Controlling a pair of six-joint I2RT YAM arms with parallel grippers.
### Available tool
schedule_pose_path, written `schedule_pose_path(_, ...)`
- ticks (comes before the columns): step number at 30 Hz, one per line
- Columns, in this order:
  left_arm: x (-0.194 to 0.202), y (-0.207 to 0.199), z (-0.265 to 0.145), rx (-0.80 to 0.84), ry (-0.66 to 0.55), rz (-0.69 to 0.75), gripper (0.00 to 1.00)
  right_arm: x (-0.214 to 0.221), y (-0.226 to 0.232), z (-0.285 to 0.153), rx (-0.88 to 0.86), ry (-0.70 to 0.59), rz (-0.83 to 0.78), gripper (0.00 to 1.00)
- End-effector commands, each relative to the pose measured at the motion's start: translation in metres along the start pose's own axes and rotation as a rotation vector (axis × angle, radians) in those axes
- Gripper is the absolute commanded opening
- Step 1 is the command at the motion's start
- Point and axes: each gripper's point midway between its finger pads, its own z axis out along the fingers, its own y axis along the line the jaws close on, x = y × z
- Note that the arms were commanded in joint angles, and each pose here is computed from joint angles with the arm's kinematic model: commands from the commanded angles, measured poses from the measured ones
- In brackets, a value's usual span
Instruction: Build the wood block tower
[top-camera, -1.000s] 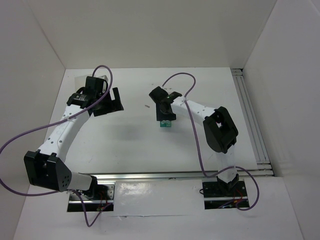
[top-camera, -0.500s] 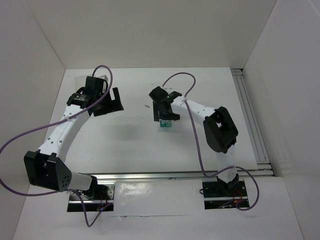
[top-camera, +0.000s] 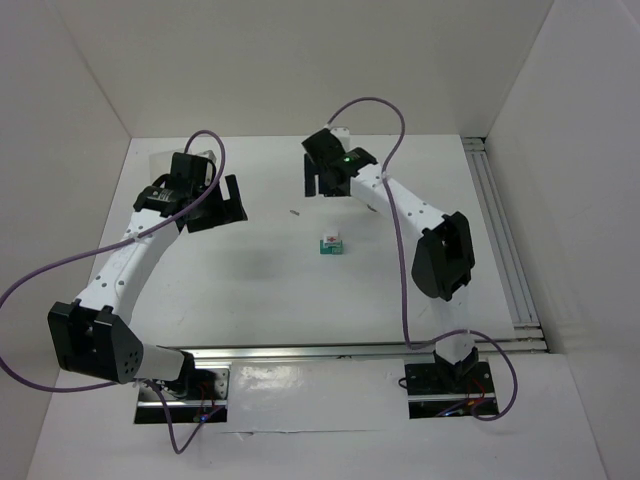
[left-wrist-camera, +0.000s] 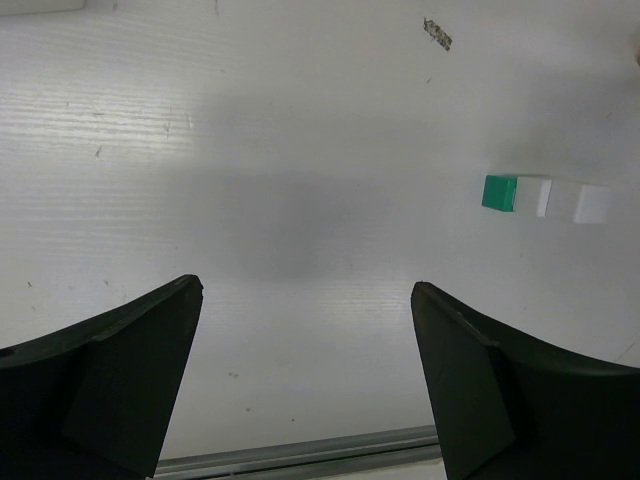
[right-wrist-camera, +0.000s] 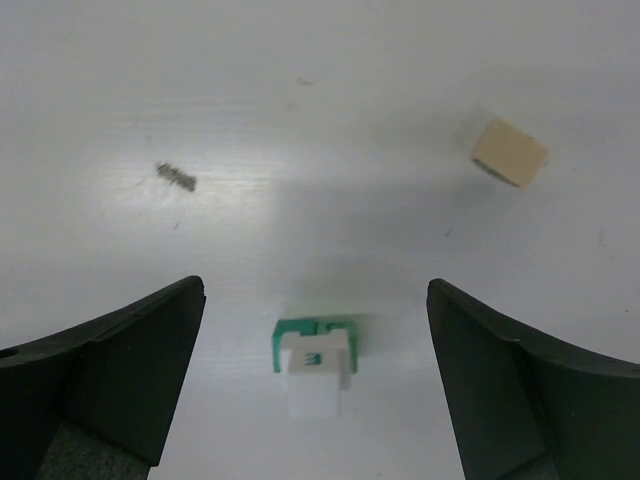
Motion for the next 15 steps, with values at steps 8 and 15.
schedule_pose_path(8, -0.007, -0.001, 0.002, -0.005, -0.017, 0.029, 0.99, -0.012, -0.123, 0.087, -0.051, 0.064, 0.384, 0.82)
schedule_pose_path(15, -0.009, -0.004, 0.0, 0.01, -0.021, 0.03, 0.98, 0.009, -0.144, 0.119, -0.109, 0.105, 0.499, 0.71)
